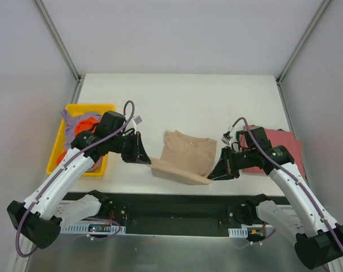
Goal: Fold and stack the t-shirts
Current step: Fold the long partially folded tshirt into a neat square
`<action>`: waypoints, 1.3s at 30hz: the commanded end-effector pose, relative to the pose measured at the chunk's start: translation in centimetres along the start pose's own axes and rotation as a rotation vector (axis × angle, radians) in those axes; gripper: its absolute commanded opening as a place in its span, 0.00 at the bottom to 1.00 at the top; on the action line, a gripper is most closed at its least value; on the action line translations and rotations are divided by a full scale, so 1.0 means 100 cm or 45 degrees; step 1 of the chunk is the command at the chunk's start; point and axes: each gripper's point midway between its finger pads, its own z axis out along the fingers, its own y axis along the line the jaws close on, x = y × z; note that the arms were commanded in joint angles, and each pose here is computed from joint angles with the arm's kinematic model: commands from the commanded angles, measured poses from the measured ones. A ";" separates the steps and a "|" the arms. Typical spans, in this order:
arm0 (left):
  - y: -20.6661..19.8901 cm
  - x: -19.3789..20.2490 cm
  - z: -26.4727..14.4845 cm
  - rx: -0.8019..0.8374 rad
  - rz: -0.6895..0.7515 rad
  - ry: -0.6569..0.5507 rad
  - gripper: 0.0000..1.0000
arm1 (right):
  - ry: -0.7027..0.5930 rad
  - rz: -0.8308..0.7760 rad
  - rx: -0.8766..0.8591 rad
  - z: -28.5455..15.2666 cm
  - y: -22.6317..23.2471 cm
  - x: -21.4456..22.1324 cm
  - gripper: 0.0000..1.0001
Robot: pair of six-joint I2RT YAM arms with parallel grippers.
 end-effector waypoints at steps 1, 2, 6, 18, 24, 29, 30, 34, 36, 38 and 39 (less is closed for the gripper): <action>-0.007 -0.043 0.000 -0.056 0.100 -0.168 0.00 | -0.118 -0.011 0.033 -0.012 0.001 -0.018 0.00; -0.011 -0.049 0.003 -0.033 0.106 -0.186 0.00 | -0.156 -0.008 0.054 -0.014 -0.004 -0.026 0.00; -0.012 -0.075 0.024 -0.036 0.099 -0.216 0.00 | -0.251 -0.015 0.073 -0.018 -0.012 -0.048 0.01; -0.004 -0.158 0.068 -0.113 0.075 -0.353 0.00 | -0.573 -0.111 0.214 -0.030 -0.037 -0.137 0.00; 0.008 -0.186 0.084 -0.171 0.051 -0.365 0.00 | -0.641 -0.082 0.307 -0.032 -0.059 -0.168 0.00; 0.009 -0.210 0.098 -0.184 0.073 -0.377 0.00 | -0.765 -0.099 0.362 -0.037 -0.071 -0.201 0.00; 0.009 -0.214 0.102 -0.186 0.071 -0.372 0.00 | -0.786 -0.084 0.384 -0.038 -0.075 -0.207 0.00; 0.012 -0.228 0.121 -0.161 0.050 -0.322 0.00 | -0.772 -0.014 0.416 -0.033 -0.090 -0.222 0.00; 0.018 -0.236 0.131 -0.168 0.049 -0.305 0.00 | -0.775 0.009 0.438 -0.031 -0.097 -0.228 0.00; 0.026 -0.242 0.144 -0.173 0.049 -0.274 0.00 | -0.802 0.030 0.460 -0.032 -0.103 -0.234 0.00; 0.027 -0.245 0.149 -0.167 0.052 -0.261 0.00 | -0.818 0.032 0.458 -0.032 -0.104 -0.237 0.00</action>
